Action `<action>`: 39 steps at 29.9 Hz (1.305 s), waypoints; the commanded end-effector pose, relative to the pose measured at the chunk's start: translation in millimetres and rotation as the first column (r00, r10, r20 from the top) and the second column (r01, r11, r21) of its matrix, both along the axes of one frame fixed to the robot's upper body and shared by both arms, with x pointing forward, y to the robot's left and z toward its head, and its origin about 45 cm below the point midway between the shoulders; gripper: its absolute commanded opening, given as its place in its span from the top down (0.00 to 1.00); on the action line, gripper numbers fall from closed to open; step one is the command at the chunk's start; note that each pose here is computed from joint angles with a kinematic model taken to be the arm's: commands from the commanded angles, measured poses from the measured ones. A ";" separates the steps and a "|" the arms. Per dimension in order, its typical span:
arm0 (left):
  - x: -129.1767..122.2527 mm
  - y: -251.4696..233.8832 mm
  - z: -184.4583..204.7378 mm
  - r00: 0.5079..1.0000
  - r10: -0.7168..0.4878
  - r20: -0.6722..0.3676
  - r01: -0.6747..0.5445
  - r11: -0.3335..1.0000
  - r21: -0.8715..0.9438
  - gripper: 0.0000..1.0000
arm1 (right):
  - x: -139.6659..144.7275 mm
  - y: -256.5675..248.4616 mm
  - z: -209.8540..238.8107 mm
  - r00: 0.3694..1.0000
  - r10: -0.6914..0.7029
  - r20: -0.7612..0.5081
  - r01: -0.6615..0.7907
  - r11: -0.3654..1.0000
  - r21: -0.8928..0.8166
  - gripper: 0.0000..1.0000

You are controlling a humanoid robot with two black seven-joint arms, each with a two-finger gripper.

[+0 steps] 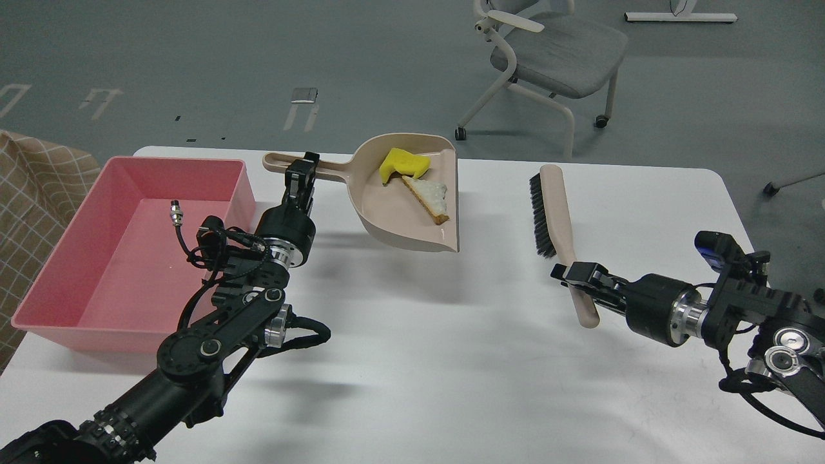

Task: Sweep and dump garbage into bin
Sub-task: 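Lift the dustpan with the left gripper over the pink bin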

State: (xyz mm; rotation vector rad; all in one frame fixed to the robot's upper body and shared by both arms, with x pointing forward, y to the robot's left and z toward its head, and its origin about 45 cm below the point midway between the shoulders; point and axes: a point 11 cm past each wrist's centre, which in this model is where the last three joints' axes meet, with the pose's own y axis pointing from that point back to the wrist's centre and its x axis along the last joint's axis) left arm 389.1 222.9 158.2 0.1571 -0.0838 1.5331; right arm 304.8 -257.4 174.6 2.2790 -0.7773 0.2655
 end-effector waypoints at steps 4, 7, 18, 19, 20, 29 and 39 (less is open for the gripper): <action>5.8 17.1 10.9 1.000 0.009 0.014 -0.009 1.000 -0.012 0.92 | -0.1 0.0 -0.1 1.000 0.000 0.000 0.000 1.000 0.000 0.86; 7.7 27.6 22.4 0.999 0.011 0.031 -0.010 0.999 -0.037 0.92 | 0.0 0.1 -0.5 1.000 -0.001 -0.001 0.001 1.000 0.001 0.86; 6.8 58.4 54.5 0.996 0.007 0.089 -0.004 0.999 -0.041 0.92 | 0.2 1.1 -1.9 1.000 -0.002 -0.004 0.002 1.000 0.003 0.86; 5.0 59.9 56.7 0.996 0.000 0.093 0.003 0.999 -0.036 0.92 | 0.2 0.7 -2.2 1.000 -0.004 -0.005 0.004 1.000 0.003 0.86; 2.8 61.3 60.5 0.995 -0.006 0.102 0.009 0.999 -0.032 0.92 | 0.2 0.7 -2.2 1.000 -0.004 -0.005 0.004 1.000 0.003 0.86; -11.7 97.9 66.0 0.995 -0.006 0.096 0.007 1.000 -0.013 0.92 | -0.1 -0.4 -3.0 1.000 -0.005 -0.007 0.005 1.000 0.001 0.86; -14.3 141.7 87.8 0.994 -0.019 0.112 0.021 1.000 -0.021 0.92 | -0.8 -0.7 -3.7 1.000 -0.005 -0.010 0.005 1.000 0.000 0.86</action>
